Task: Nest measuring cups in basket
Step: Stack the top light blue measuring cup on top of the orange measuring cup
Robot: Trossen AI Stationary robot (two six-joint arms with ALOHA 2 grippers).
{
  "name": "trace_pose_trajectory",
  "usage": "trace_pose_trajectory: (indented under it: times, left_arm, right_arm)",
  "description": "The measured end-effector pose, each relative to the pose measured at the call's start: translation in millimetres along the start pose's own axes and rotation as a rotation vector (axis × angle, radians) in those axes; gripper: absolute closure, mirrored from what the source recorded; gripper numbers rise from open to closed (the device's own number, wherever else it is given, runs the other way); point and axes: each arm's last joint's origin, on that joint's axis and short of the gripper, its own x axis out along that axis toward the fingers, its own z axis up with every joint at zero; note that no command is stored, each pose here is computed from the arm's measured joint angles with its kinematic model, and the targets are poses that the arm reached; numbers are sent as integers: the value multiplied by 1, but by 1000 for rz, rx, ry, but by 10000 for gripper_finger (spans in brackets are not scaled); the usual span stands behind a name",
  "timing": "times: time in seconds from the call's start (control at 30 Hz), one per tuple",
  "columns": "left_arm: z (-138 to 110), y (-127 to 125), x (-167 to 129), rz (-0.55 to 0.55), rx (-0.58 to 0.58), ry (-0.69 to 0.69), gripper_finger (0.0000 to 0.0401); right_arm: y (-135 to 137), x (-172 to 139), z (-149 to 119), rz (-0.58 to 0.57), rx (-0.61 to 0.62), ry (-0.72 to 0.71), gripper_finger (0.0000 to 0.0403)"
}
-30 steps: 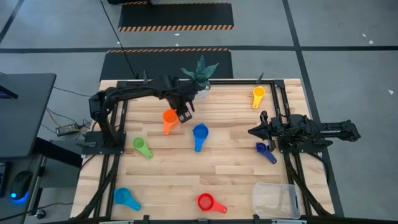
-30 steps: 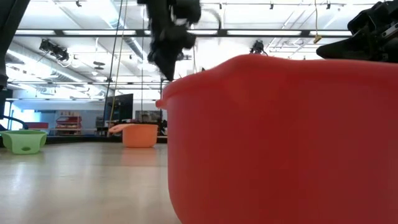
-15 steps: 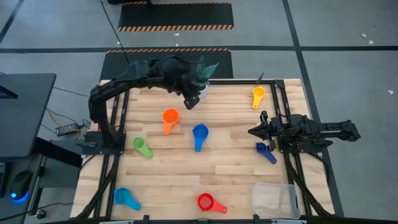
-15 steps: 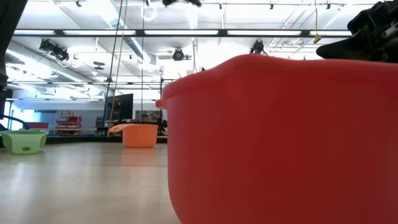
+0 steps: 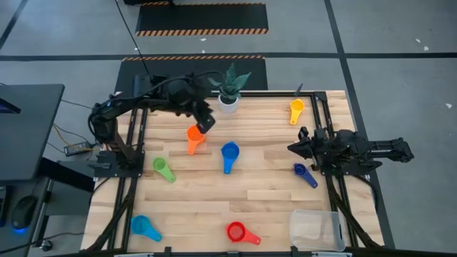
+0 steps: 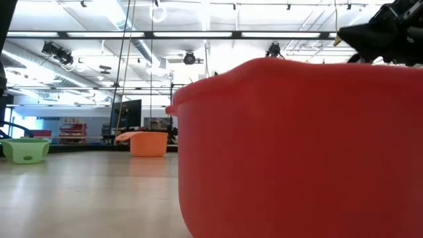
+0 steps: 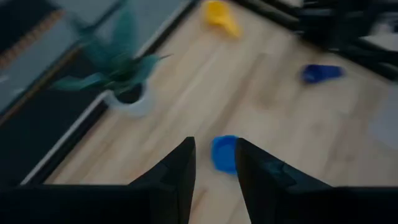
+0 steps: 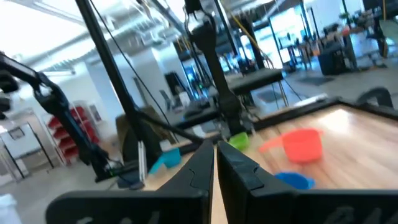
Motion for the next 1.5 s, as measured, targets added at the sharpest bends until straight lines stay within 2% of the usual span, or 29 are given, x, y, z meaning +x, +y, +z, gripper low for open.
trace_pose_trajectory:
  times: [0.13, 0.27, 0.47, 0.57, 0.67, 0.87, 1.07, 1.33, 1.43, 1.5]
  left_arm:
    - [-13, -2, -18, 60, -11, 0, 283]
    - [-22, -4, -40, 68, -12, -46, 289]
    - [-36, -7, -74, 72, -13, -162, 298]
    - [-43, -8, -88, 56, -12, -201, 298]
    - [-48, -12, -96, 41, 2, -226, 298]
    - [-69, -15, -100, 61, 12, -236, 299]
    - [-108, -8, -88, 108, -49, -211, 299]
    - [-164, 5, -67, 124, -149, -150, 299]
    - [-180, 10, -59, 135, -164, -135, 299]
    - [-190, 13, -54, 145, -163, -126, 299]
  right_arm:
    - [7, -1, 19, 5, -45, -43, 376]
    - [13, -2, 37, -57, -131, -4, 376]
    - [20, 0, 69, -250, -225, 209, 376]
    - [25, 7, 86, -303, -259, 309, 376]
    - [29, 22, 98, -323, -257, 396, 376]
    - [35, 61, 119, -359, -160, 526, 373]
    - [31, 102, 120, -419, -156, 628, 346]
    - [11, 157, 100, -546, 69, 630, 280]
    - [2, 177, 90, -564, 112, 637, 266]
    - [-2, 191, 83, -550, 99, 657, 264]
